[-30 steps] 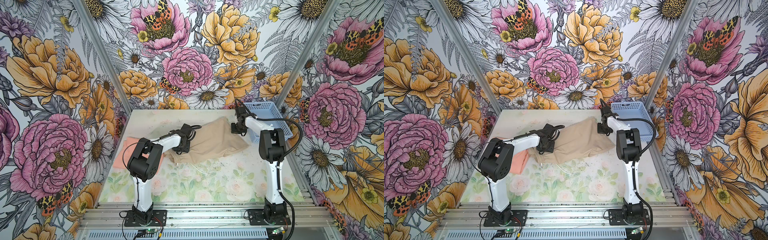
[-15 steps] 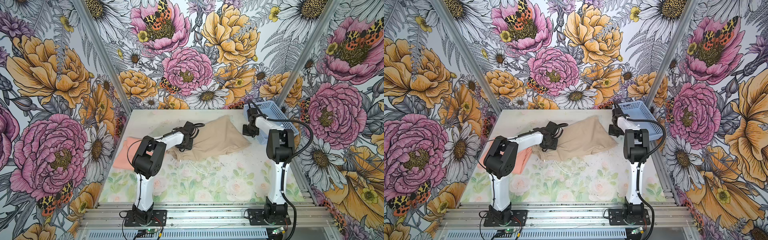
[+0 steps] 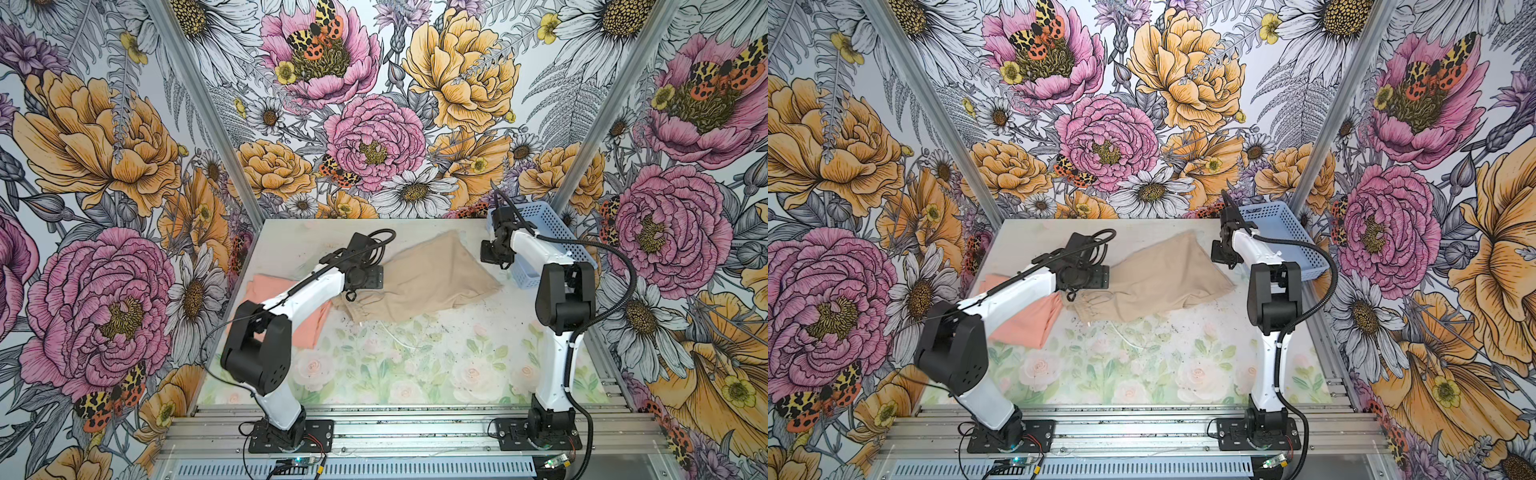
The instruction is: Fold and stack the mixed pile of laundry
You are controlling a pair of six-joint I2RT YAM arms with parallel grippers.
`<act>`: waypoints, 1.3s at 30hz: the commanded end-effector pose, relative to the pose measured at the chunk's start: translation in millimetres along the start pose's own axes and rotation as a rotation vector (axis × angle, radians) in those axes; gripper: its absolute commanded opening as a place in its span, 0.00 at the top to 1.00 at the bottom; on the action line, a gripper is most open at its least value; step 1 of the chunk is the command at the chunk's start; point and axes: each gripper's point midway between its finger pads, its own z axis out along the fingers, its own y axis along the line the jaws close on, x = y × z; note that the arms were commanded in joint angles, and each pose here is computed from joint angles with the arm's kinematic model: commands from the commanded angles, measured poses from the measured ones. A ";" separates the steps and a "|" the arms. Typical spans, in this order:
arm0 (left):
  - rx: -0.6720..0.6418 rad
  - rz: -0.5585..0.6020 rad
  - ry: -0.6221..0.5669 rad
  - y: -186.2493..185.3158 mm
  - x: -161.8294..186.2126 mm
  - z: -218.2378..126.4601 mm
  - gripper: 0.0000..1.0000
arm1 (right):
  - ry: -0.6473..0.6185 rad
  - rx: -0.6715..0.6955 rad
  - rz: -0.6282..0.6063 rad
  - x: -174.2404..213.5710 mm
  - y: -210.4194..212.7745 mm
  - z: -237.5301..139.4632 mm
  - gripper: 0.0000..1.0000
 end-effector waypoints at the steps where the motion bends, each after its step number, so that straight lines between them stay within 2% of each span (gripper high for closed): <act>1: 0.040 -0.147 0.049 20.9 20.0 -6.0 0.11 | -0.029 -0.032 -0.006 -2.2 10.4 -20.5 0.88; 6: 0.033 -0.284 0.148 52.4 71.5 3.0 0.12 | -0.041 -0.048 -0.022 -2.3 16.7 -28.8 0.87; 9: 0.092 -0.383 0.130 57.7 79.7 11.9 0.12 | -0.048 -0.054 -0.031 -3.1 20.2 -32.4 0.85; 12: 0.104 -0.429 0.104 62.2 77.7 18.5 0.12 | -0.052 -0.058 -0.038 -3.0 23.6 -34.9 0.84; 23: 0.141 -0.442 0.091 54.7 69.4 42.9 0.11 | -0.066 -0.057 -0.053 -0.4 28.2 -45.0 0.81; 32: 0.032 -0.439 0.149 62.5 87.8 65.1 0.20 | -0.080 -0.066 -0.061 -3.3 33.8 -50.9 0.81; 39: -0.037 -0.414 0.171 57.9 80.7 79.2 0.29 | -0.070 -0.066 -0.065 2.3 35.1 -50.3 0.80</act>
